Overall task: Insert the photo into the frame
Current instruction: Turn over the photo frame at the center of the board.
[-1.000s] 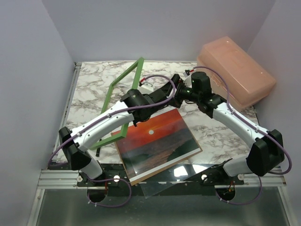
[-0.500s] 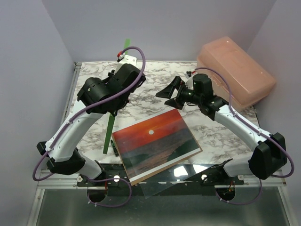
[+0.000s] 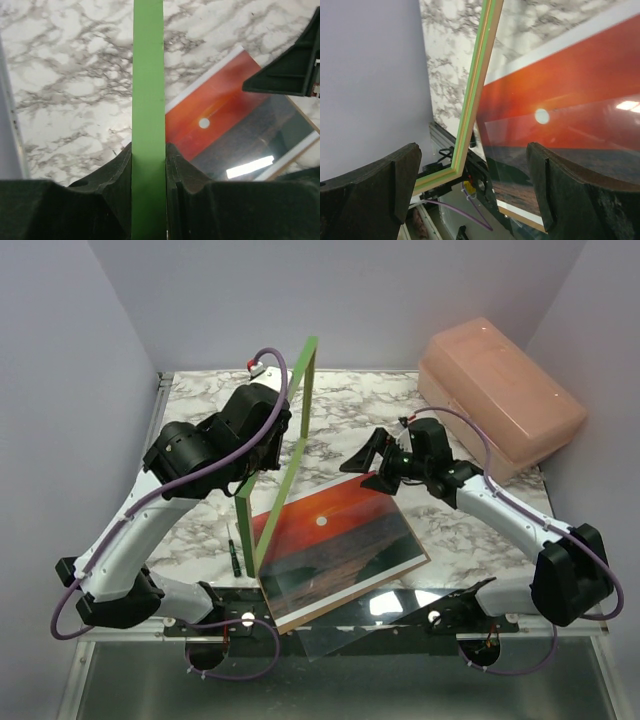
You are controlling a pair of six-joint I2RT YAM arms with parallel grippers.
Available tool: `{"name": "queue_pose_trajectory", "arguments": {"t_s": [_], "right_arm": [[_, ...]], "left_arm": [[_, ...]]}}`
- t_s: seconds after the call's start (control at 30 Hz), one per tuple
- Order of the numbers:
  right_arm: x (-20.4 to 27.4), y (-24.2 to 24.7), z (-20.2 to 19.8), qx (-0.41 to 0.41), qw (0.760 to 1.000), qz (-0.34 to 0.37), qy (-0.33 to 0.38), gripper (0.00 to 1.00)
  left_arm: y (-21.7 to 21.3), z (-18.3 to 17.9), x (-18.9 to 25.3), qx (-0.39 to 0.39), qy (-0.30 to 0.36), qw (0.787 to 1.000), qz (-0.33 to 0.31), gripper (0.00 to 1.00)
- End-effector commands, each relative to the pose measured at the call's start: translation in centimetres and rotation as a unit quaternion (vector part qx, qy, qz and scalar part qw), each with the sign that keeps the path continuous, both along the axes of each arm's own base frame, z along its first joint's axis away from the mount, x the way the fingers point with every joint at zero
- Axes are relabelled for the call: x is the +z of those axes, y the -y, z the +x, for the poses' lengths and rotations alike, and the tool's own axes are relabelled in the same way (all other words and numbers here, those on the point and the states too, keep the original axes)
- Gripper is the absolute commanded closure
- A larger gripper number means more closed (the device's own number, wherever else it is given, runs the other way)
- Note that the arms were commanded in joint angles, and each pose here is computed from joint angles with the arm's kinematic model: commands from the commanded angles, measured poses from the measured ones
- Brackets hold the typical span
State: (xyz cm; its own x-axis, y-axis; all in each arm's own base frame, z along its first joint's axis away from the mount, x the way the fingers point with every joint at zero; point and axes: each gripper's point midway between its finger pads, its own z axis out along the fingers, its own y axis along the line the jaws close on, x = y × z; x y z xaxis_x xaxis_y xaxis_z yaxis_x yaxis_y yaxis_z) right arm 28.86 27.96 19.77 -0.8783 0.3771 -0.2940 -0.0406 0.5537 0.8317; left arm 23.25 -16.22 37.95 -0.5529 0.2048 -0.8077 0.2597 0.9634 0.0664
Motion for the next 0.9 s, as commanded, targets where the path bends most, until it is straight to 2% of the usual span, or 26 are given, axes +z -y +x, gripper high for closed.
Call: {"name": "queue_pose_trajectory", "arguments": {"t_s": [0.0,0.1,0.33,0.47,0.67,0.87], "right_arm": [[-2.9,2.5,-1.2,-0.017,0.999,-0.029,-0.021,0.06],[-4.4,4.1,-1.9,-0.028,0.998,-0.032,-0.036,0.06],[-7.5,5.7,-4.0,-0.031,0.997,-0.044,-0.061,0.07],[-9.1,6.4,-4.6,-0.036,0.995,-0.062,-0.069,0.08],[-11.6,8.6,-4.8,-0.061,0.988,-0.127,-0.061,0.14],[-13.6,9.2,-5.4,-0.055,0.985,-0.148,-0.076,0.32]], "left_arm": [[5.0,-0.2,1.4,-0.060,0.014,0.988,-0.139,1.00],[6.9,-0.5,1.5,-0.083,0.017,0.976,-0.201,1.00],[8.9,-0.2,1.0,-0.085,0.028,0.949,-0.301,1.00],[9.4,-0.2,-1.5,-0.072,0.010,0.944,-0.321,1.00],[8.4,-0.2,-6.0,-0.034,-0.016,0.945,-0.326,1.00],[6.6,-0.4,-9.7,0.001,-0.047,0.944,-0.327,1.00]]}}
